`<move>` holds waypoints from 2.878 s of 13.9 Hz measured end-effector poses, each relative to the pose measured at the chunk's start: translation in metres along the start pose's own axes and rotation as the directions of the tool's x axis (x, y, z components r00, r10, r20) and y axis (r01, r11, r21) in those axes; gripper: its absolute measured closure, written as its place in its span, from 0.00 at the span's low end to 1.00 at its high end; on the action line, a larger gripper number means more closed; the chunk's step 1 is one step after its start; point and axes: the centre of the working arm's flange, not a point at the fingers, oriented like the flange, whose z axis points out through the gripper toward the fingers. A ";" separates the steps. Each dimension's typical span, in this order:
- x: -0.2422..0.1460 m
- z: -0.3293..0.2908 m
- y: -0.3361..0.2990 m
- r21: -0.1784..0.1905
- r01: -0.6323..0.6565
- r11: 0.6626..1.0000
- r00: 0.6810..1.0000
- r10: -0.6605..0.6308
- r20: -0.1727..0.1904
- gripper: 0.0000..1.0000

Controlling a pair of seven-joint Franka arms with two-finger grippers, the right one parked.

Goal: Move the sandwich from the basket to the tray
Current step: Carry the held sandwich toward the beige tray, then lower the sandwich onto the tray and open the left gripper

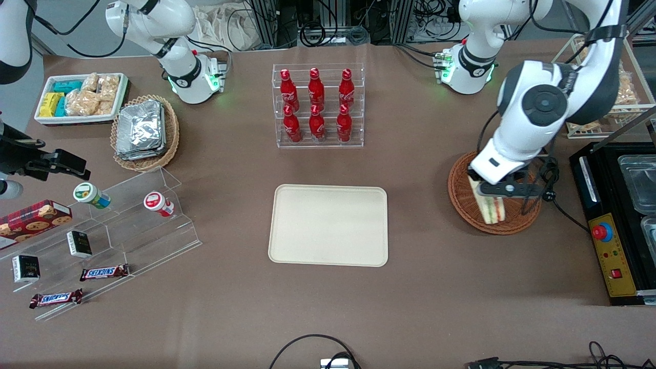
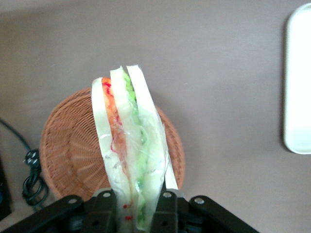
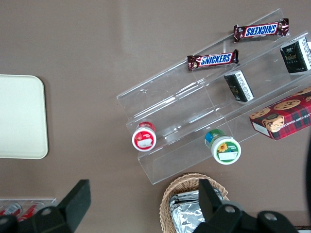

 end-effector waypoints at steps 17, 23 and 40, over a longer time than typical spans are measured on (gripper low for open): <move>0.045 0.049 0.206 -0.155 -0.116 0.981 0.993 0.117 -0.002 0.68; 0.061 0.103 0.236 -0.164 -0.135 0.977 0.990 0.140 0.019 0.68; 0.052 0.158 0.274 -0.105 -0.081 0.991 0.997 0.079 -0.021 0.29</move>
